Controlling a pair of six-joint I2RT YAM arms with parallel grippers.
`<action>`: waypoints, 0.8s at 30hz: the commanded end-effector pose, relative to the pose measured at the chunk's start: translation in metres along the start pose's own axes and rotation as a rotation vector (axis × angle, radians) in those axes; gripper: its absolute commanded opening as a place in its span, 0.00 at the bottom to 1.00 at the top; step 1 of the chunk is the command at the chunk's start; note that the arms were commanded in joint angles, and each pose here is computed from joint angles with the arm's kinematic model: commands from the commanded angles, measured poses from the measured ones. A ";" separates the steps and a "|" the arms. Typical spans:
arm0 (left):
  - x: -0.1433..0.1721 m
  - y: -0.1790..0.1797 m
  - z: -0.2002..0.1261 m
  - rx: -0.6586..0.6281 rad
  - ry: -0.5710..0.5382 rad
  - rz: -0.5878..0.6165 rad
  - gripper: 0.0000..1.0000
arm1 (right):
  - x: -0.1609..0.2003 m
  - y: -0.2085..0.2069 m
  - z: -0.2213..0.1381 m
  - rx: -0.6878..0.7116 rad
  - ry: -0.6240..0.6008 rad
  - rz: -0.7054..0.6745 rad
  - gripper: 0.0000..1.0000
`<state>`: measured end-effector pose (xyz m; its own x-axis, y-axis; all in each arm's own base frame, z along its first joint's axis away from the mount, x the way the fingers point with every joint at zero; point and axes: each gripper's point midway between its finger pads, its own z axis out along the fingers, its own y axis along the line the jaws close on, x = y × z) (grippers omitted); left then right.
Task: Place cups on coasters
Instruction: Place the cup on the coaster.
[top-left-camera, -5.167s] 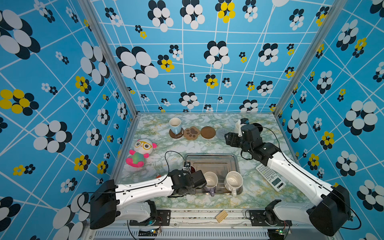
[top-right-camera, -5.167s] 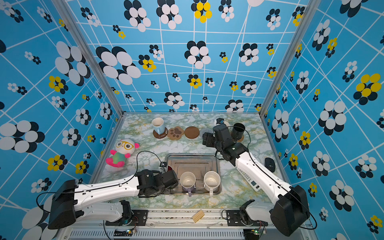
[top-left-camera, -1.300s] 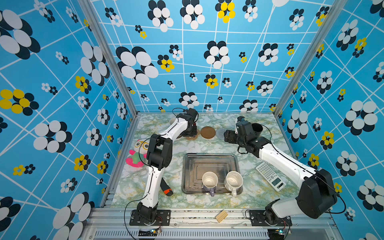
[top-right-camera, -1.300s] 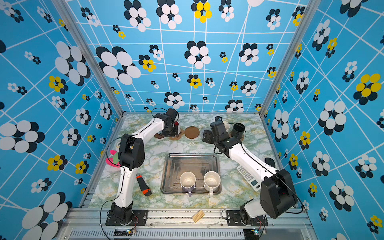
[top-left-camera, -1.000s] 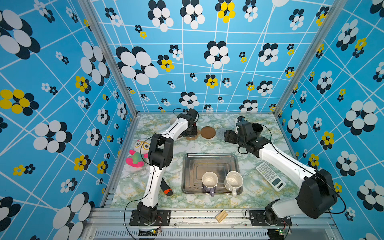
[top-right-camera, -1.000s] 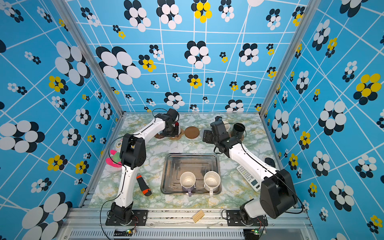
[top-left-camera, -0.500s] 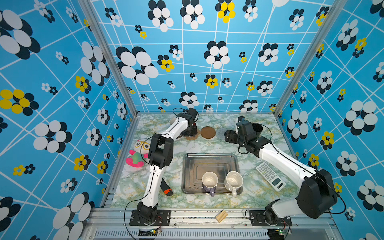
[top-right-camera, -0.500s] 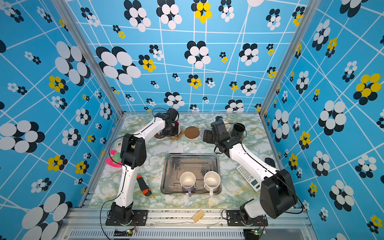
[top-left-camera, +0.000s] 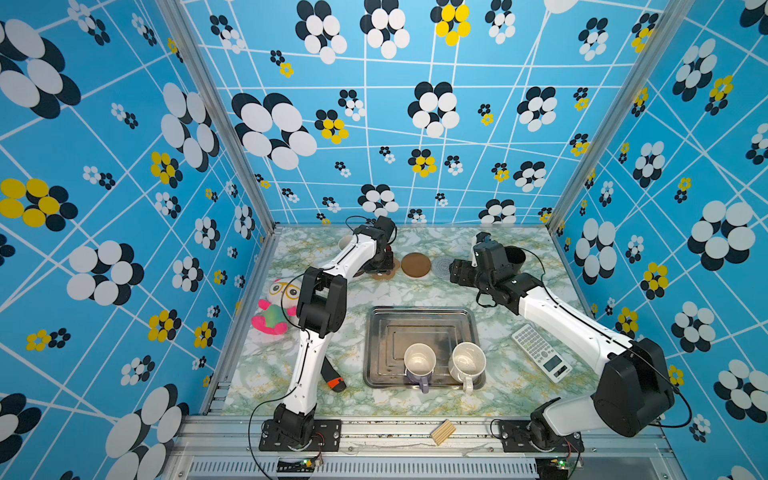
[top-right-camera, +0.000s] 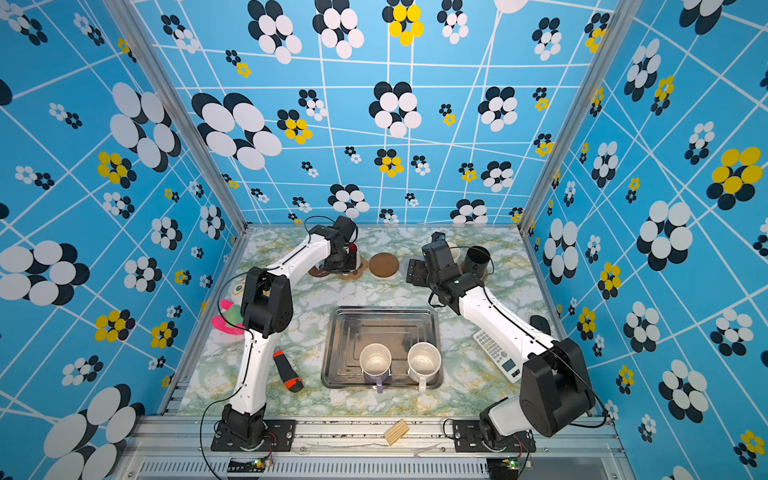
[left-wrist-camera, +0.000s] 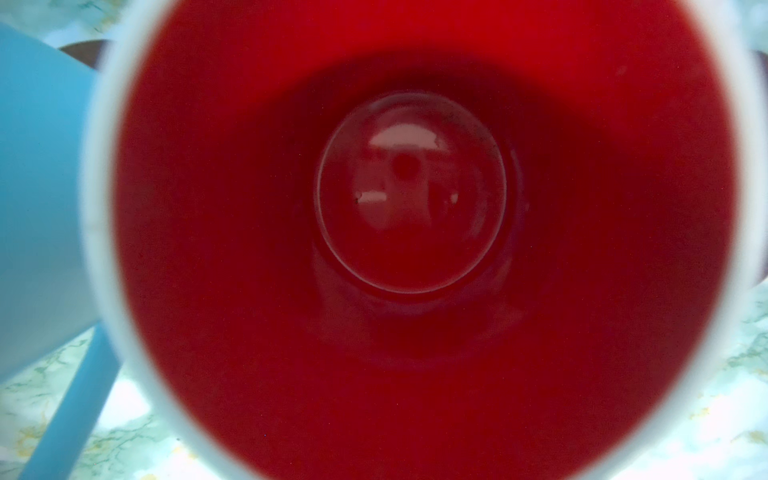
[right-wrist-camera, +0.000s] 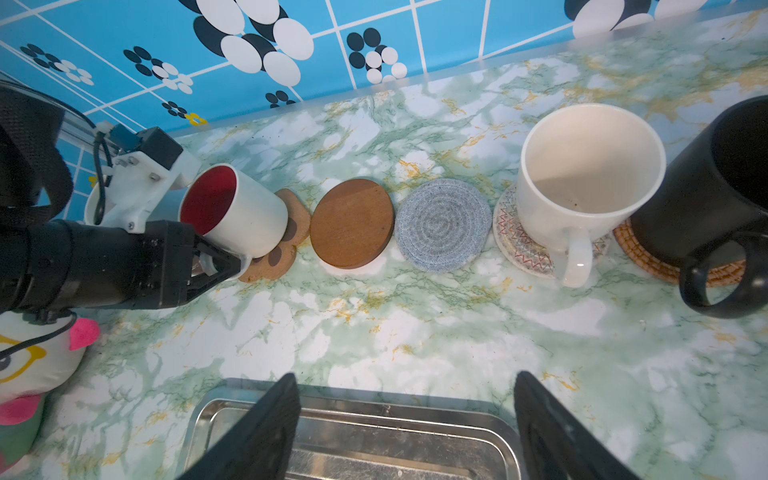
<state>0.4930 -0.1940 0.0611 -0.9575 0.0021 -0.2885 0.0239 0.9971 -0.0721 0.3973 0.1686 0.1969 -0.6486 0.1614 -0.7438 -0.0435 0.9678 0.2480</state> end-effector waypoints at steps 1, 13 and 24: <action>-0.013 0.001 -0.009 -0.010 -0.038 0.020 0.12 | 0.000 -0.002 -0.002 -0.004 -0.001 0.000 0.83; -0.014 -0.001 -0.016 -0.020 -0.050 0.039 0.47 | 0.001 -0.003 -0.003 -0.003 -0.002 -0.001 0.83; -0.018 -0.011 -0.065 -0.014 -0.146 0.076 0.51 | -0.001 -0.002 -0.007 -0.008 -0.002 0.003 0.83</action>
<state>0.4940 -0.1975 0.0856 -0.9367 0.0491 -0.3467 0.0644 0.9974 -0.0327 0.3971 0.1689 0.1966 -0.6501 0.1612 -0.7426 -0.0450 0.9674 0.2494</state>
